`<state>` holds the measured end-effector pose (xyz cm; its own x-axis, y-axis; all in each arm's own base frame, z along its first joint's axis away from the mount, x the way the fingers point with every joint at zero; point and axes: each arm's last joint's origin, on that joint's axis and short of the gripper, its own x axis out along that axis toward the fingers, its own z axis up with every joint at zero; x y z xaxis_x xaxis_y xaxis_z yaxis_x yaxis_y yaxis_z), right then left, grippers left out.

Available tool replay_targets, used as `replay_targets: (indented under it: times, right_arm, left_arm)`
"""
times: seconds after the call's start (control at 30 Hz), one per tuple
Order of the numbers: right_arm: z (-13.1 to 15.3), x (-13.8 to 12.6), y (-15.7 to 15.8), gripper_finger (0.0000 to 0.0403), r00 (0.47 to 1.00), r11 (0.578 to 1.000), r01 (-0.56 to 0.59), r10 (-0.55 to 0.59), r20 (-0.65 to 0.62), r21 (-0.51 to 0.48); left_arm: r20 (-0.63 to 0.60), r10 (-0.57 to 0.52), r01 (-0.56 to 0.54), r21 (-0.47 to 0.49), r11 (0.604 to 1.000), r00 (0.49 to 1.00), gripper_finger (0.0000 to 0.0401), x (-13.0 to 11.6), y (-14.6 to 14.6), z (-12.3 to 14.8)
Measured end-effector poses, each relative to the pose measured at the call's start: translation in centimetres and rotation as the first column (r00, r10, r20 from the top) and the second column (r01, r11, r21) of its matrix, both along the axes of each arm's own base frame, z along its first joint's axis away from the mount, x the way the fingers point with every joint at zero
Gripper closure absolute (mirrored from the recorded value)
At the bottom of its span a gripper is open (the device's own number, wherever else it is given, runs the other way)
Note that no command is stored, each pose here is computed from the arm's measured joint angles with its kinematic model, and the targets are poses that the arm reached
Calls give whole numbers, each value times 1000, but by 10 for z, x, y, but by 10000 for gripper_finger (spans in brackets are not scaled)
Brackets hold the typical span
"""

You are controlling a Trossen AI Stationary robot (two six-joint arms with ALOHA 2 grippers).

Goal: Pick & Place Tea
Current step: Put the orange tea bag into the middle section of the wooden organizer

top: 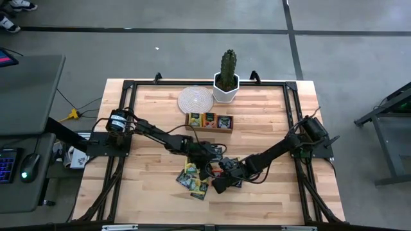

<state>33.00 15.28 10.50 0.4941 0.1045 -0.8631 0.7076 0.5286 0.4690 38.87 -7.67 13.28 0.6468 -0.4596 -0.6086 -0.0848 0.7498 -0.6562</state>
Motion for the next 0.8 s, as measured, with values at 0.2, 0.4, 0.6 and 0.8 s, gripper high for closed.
replay_targets:
  times: [0.2,0.4,0.6,0.8]
  right_arm:
    - [0,1,0,403,1000,1000,-2,2,6,9]
    - [1,3,0,403,1000,1000,0,-1,20,18]
    - [1,4,-1,403,1000,1000,2,-2,29,22]
    - [2,4,-1,403,1000,1000,3,-4,30,20]
  left_arm:
    - [0,6,-6,4,1000,1000,267,0,0,0]
    - [-17,4,-4,6,1000,1000,268,0,0,-6]
    - [-11,-3,3,26,1000,1000,323,0,0,-6]
    - [4,-16,16,52,999,1000,389,0,0,-6]
